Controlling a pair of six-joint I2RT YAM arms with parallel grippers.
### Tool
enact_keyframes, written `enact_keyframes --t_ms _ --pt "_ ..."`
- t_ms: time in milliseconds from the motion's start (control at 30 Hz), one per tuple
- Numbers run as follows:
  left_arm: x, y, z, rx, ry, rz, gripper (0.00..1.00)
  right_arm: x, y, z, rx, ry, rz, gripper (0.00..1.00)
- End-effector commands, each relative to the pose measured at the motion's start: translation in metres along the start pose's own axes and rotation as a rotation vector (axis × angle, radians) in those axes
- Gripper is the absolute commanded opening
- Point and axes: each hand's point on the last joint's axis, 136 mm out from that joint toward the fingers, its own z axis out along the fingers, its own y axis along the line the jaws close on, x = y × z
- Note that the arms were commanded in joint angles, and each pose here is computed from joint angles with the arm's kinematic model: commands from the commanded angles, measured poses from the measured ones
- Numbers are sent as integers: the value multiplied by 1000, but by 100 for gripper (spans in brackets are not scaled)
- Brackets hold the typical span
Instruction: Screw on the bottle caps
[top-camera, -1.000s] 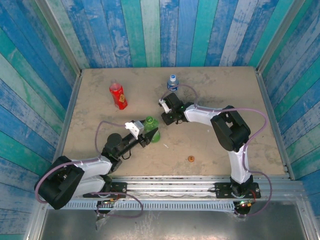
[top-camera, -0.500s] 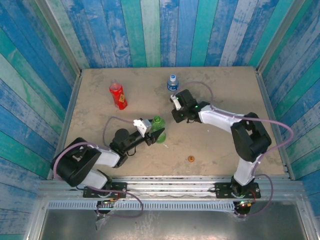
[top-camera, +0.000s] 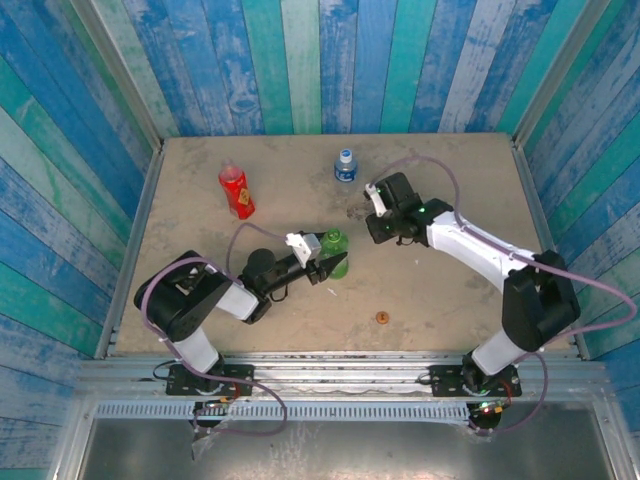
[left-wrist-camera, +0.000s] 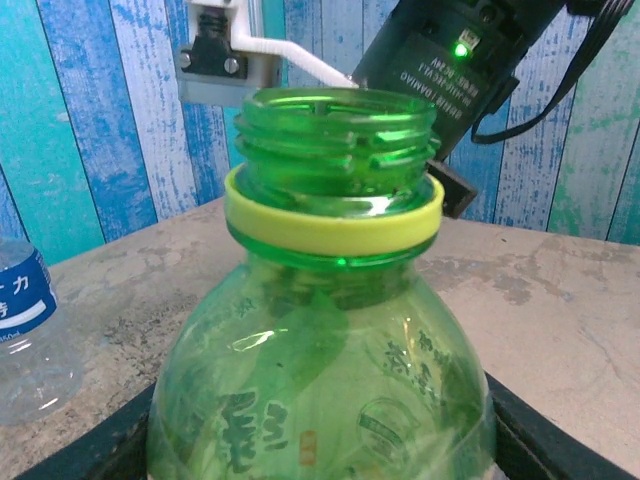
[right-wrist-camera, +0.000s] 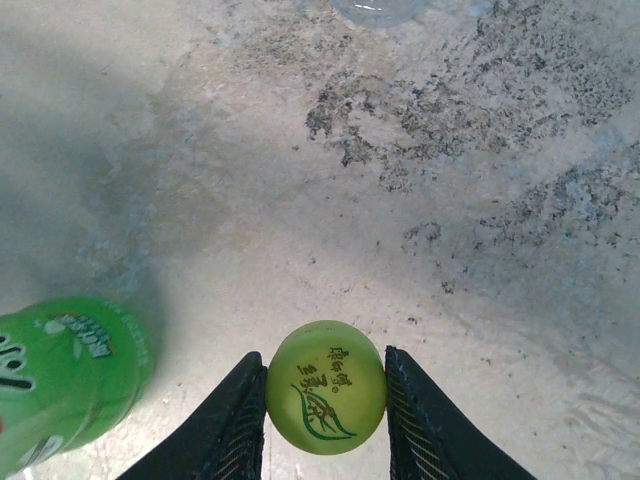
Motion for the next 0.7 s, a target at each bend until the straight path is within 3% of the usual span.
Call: enact_keyframes --t_ms 0,200,667 --pt "-1 -2 4 16 -13 35 62 -5 3 -22 -16 9 -8 34" --pt "0 -2 3 11 -11 30 62 -19 10 -45 -24 1 -39 33" --pt "7 -5 6 40 10 25 62 -46 66 -102 -116 -53 -145 34"
